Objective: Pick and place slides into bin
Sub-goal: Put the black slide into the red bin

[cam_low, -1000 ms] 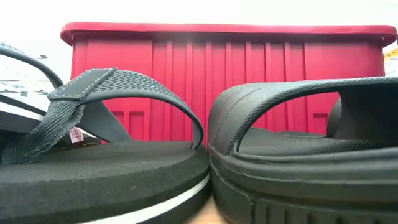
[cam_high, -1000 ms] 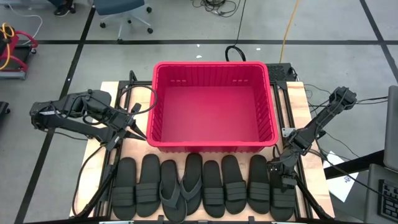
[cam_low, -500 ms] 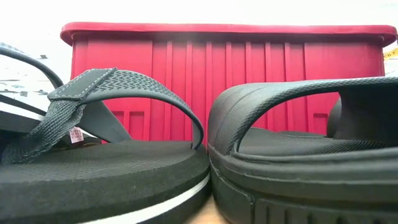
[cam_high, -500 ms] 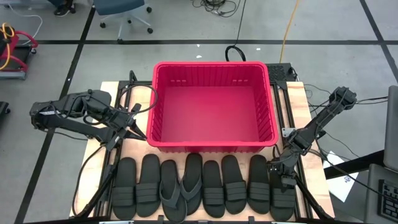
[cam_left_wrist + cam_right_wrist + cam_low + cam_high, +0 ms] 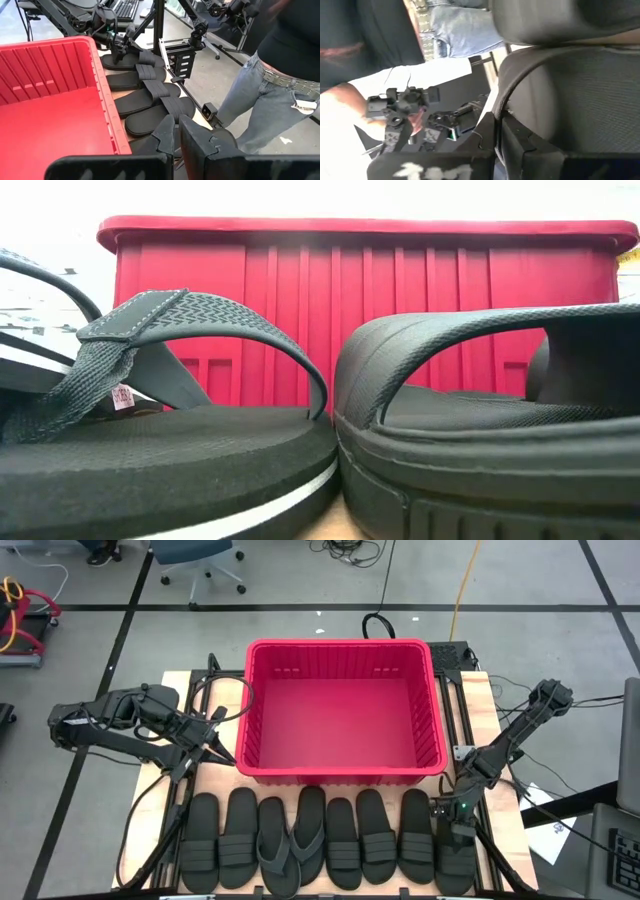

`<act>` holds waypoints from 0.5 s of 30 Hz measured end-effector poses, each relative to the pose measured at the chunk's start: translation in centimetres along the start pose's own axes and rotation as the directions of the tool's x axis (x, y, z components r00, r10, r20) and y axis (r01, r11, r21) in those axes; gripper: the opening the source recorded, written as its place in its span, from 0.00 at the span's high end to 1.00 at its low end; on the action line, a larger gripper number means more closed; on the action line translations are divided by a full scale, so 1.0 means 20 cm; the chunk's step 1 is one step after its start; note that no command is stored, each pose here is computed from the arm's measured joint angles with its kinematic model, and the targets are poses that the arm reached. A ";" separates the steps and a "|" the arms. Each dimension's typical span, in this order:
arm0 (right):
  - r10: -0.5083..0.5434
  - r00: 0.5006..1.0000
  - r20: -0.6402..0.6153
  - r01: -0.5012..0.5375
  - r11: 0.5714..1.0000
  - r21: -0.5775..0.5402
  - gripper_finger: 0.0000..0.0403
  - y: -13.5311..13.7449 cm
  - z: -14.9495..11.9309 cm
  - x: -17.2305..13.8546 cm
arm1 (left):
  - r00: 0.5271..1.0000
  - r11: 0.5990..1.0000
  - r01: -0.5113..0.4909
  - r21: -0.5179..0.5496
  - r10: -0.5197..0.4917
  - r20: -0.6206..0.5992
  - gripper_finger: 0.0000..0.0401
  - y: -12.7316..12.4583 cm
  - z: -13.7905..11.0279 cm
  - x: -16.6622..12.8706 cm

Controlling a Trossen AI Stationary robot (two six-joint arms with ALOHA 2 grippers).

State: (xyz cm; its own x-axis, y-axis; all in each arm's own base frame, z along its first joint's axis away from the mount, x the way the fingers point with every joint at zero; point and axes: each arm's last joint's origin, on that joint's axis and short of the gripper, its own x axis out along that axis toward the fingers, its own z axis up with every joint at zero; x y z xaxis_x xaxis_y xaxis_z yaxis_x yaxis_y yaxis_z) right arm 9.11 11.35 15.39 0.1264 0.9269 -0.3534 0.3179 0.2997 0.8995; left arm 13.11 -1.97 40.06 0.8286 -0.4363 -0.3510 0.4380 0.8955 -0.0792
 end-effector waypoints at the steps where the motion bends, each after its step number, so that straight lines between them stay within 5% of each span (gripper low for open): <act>1: 0.016 1.000 -0.003 -0.016 1.000 -0.001 1.00 0.01 0.00 0.00 | 1.000 1.000 0.000 0.000 0.000 0.000 0.94 0.00 0.00 0.00; 15: 0.135 0.991 -0.014 -0.136 0.988 -0.068 1.00 0.33 -0.04 -0.05 | 1.000 1.000 0.000 0.000 0.000 0.000 0.94 0.00 0.00 0.00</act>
State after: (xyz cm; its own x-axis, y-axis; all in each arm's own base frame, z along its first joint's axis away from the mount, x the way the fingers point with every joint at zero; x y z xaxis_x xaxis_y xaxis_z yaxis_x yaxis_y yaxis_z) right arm 10.23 12.62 21.83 0.1555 0.9619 -0.2248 0.2334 0.1853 0.9545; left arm 13.11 -1.97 40.06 0.8285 -0.4363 -0.3510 0.4381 0.8954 -0.0790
